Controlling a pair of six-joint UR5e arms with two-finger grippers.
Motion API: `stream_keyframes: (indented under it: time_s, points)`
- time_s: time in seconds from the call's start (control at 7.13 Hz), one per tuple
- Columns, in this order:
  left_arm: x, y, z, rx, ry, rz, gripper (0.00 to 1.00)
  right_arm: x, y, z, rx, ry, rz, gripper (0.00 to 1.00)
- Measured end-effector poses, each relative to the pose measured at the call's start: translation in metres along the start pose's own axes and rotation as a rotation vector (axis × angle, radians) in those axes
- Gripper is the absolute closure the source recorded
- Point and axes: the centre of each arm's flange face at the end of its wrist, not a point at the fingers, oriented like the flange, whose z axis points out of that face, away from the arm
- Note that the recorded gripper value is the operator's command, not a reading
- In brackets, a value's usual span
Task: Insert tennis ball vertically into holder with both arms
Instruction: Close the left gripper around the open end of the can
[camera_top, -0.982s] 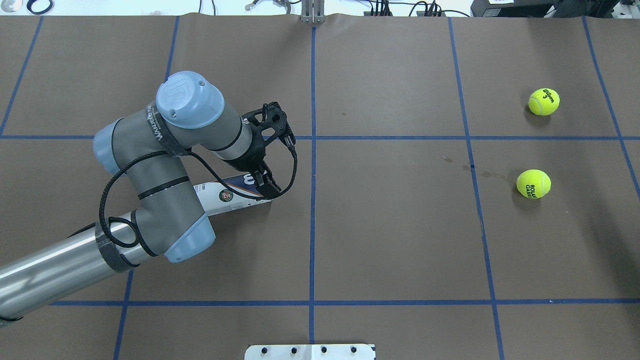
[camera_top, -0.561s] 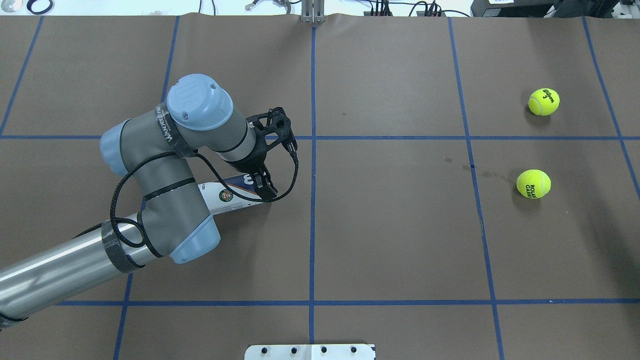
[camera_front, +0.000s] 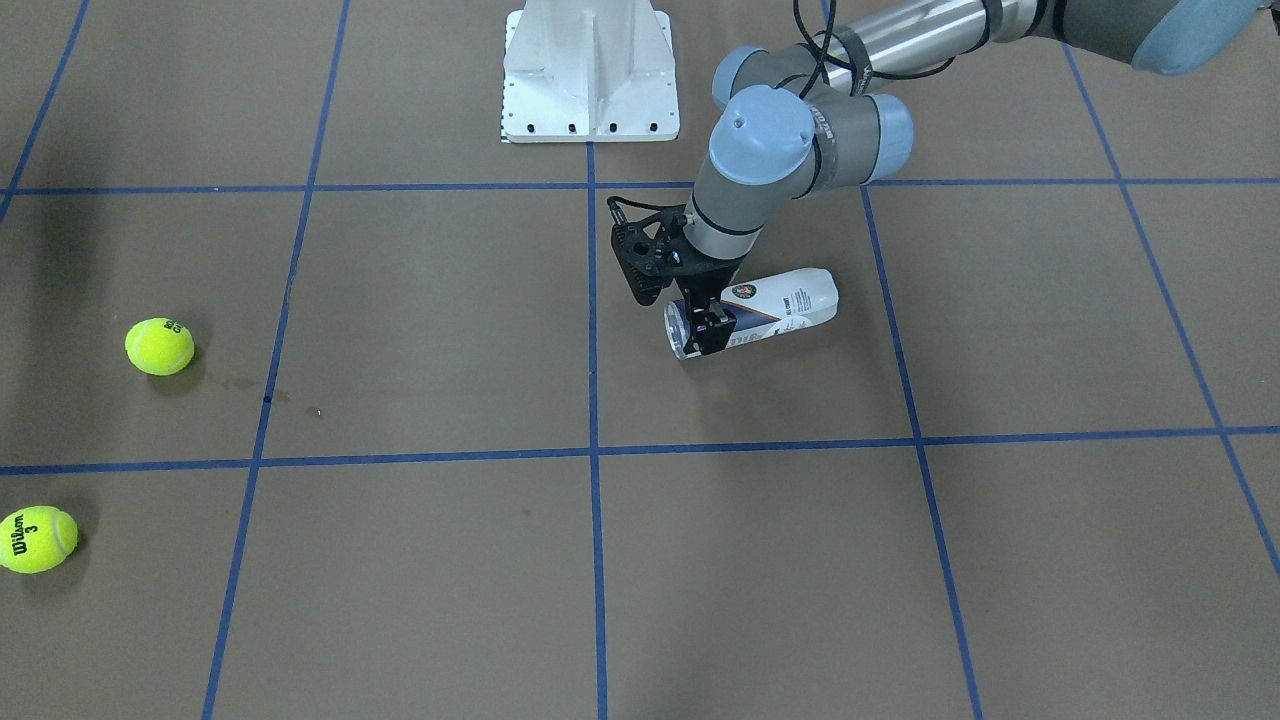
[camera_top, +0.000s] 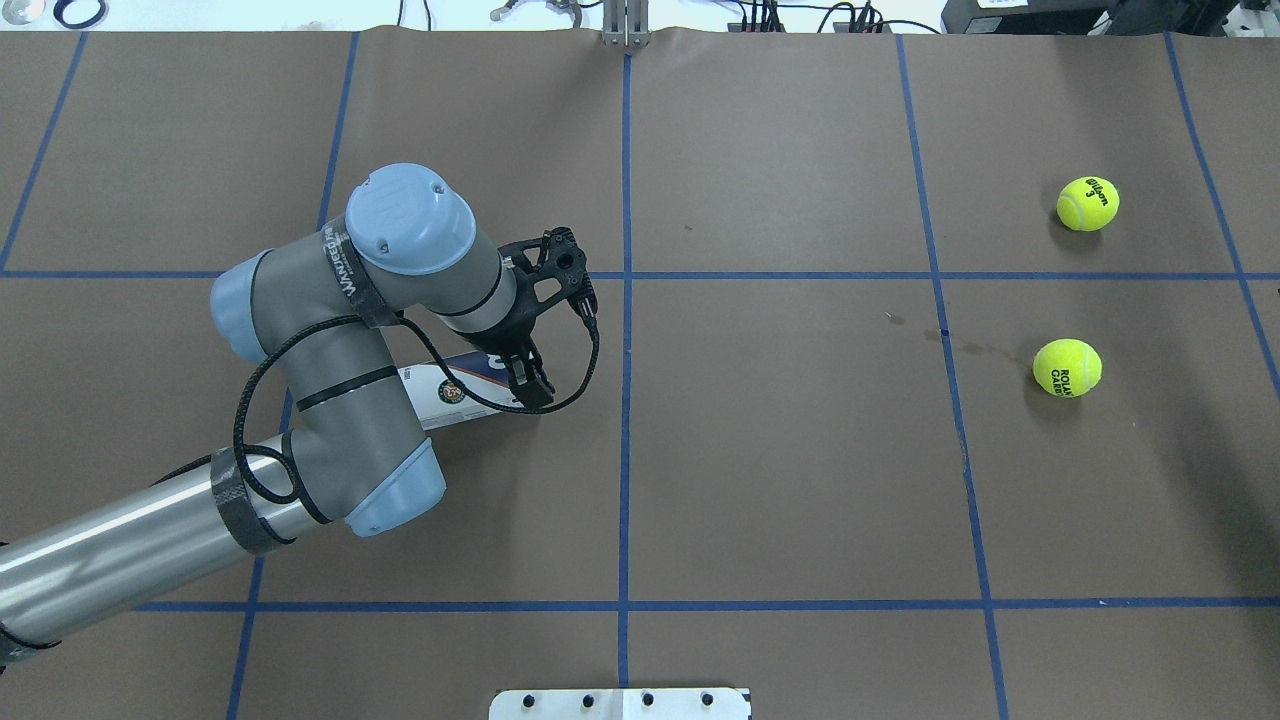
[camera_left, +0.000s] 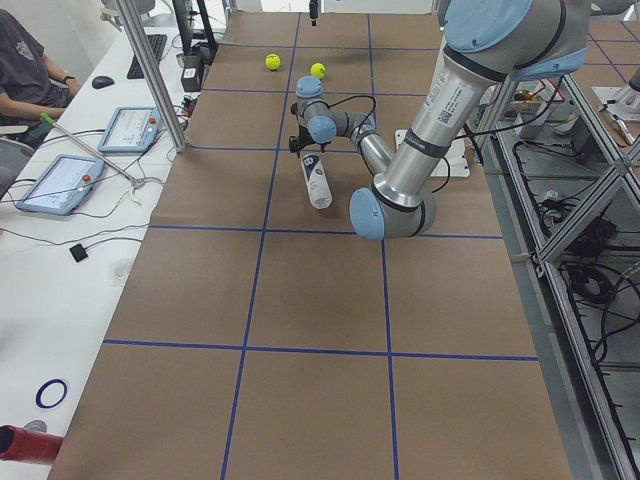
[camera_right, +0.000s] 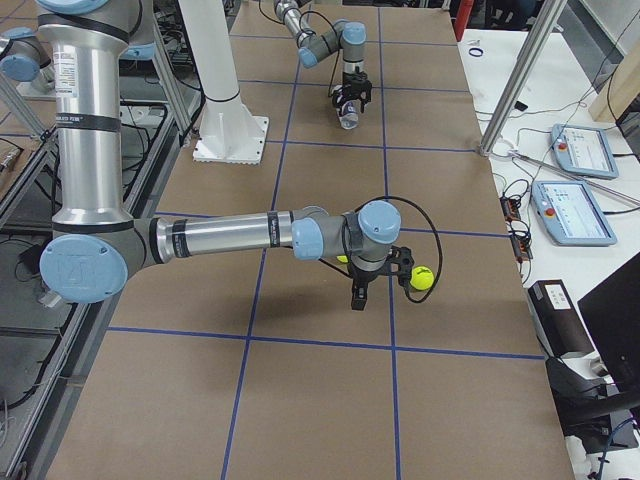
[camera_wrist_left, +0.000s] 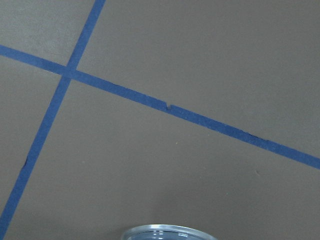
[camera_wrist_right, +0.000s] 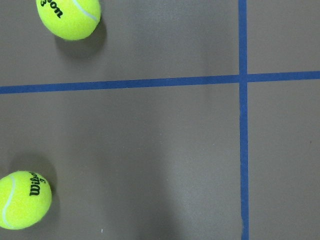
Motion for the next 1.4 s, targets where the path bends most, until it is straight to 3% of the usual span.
stream_keyframes:
  time_s: [1.26,1.4]
  points:
    - [0.005,0.004,0.025,-0.041,-0.041,0.055,0.01,-0.002,-0.001,-0.001,0.002,-0.002,-0.004,0.01]
    - [0.005,0.005,0.027,-0.045,-0.041,0.060,0.51,-0.004,-0.003,-0.002,0.004,-0.003,-0.006,0.01]
